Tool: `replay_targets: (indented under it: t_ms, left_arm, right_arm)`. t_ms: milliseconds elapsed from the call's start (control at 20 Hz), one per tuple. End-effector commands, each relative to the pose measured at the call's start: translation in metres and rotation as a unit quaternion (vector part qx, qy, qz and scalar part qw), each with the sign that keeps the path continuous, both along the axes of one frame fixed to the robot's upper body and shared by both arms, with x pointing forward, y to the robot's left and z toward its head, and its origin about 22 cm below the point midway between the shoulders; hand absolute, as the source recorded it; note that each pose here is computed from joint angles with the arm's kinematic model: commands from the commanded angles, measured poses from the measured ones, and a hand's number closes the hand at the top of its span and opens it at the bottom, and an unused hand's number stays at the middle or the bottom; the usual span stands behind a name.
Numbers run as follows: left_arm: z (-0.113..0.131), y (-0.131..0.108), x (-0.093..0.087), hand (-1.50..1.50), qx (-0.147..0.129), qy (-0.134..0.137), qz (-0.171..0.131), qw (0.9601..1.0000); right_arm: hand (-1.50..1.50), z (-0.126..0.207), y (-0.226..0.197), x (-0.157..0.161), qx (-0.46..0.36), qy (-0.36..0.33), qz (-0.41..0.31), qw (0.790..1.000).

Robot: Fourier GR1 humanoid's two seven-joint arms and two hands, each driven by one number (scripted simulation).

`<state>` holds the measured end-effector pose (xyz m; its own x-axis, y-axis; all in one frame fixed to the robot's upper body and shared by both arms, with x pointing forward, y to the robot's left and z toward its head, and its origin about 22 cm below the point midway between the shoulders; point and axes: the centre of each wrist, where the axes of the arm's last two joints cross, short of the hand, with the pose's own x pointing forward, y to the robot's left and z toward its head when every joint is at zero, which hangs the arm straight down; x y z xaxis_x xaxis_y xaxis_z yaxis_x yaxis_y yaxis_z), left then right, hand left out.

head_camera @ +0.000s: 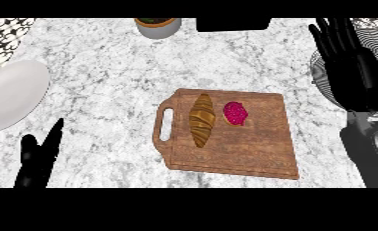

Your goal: Pick the cupcake from the cutting board and place it in the tiered basket

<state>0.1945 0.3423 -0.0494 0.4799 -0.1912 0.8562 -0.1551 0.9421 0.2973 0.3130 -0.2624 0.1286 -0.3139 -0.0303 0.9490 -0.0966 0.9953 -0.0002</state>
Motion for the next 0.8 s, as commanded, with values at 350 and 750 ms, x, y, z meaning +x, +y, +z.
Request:
replay_targets:
  t_ms: [350,750]
  left_arm:
    - [0.040,0.023,-0.020,0.00,0.004,-0.030,-0.021,0.9993]
    - [0.046,0.021,0.001,0.00,-0.007,-0.053,-0.038,0.9978]
  right_arm:
    - [1.50,-0.112,0.057,-0.036,0.371,0.037,0.024,0.928]
    - [-1.50,-0.176,0.002,-0.079,-0.118,0.178,-0.110,0.971]
